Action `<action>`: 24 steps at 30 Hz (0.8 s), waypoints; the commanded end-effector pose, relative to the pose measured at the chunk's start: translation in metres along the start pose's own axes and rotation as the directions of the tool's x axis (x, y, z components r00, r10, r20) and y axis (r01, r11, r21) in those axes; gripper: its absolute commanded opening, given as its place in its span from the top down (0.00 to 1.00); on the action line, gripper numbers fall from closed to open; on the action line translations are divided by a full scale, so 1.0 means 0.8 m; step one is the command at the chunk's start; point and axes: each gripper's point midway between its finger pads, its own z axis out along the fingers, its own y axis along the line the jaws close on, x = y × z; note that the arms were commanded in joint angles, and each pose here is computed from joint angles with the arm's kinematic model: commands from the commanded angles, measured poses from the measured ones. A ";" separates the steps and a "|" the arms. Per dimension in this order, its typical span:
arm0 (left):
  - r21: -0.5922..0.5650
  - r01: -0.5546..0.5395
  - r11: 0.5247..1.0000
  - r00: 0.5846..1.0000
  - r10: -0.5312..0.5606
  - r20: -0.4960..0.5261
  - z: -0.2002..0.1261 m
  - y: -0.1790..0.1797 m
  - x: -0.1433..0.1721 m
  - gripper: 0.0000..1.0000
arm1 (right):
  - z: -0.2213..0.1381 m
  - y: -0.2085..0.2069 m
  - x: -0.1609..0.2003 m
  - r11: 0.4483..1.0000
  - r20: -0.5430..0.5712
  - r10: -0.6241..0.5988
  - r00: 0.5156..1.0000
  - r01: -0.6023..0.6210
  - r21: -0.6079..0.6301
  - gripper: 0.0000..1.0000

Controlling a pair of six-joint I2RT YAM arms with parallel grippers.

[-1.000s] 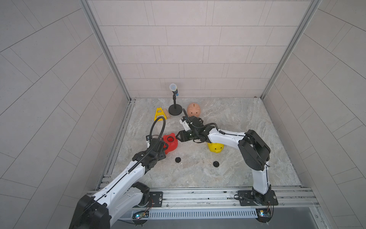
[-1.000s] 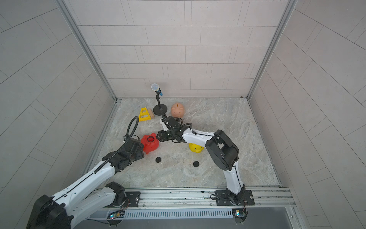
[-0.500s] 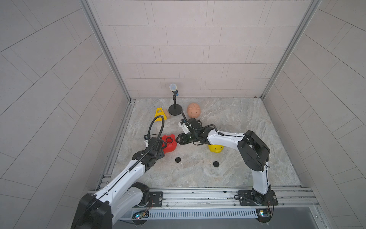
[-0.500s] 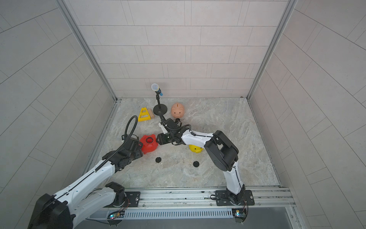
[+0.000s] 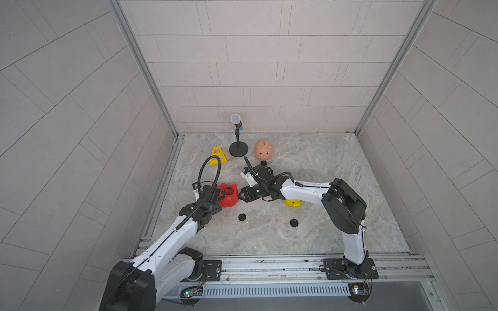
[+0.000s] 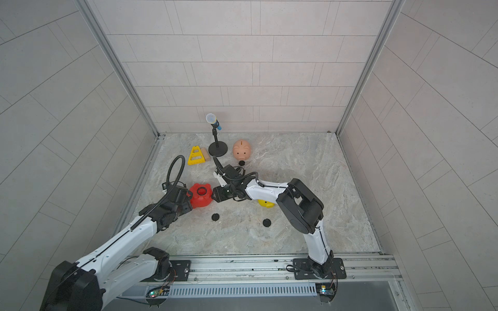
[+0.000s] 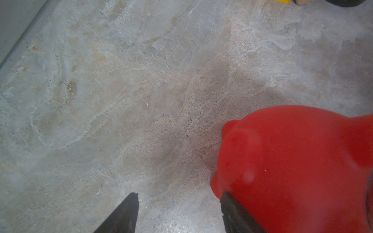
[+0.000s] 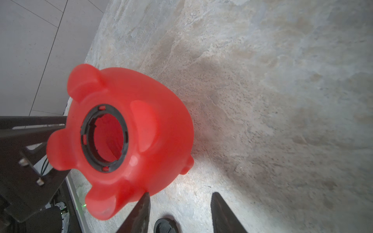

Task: Close piggy banks
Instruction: Adjust the piggy bank at the center of the board.

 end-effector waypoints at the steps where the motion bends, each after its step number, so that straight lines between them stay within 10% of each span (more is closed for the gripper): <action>1: -0.001 0.033 0.999 0.999 -0.033 0.032 -0.002 -0.001 -0.015 0.29 | -0.010 0.010 0.003 0.999 -0.004 -0.041 0.999 0.041 -0.002 0.51; 24: 0.032 0.063 0.997 0.998 -0.064 0.027 0.003 0.002 -0.012 0.29 | -0.042 -0.014 -0.081 0.978 0.076 -0.095 0.993 0.079 0.191 0.51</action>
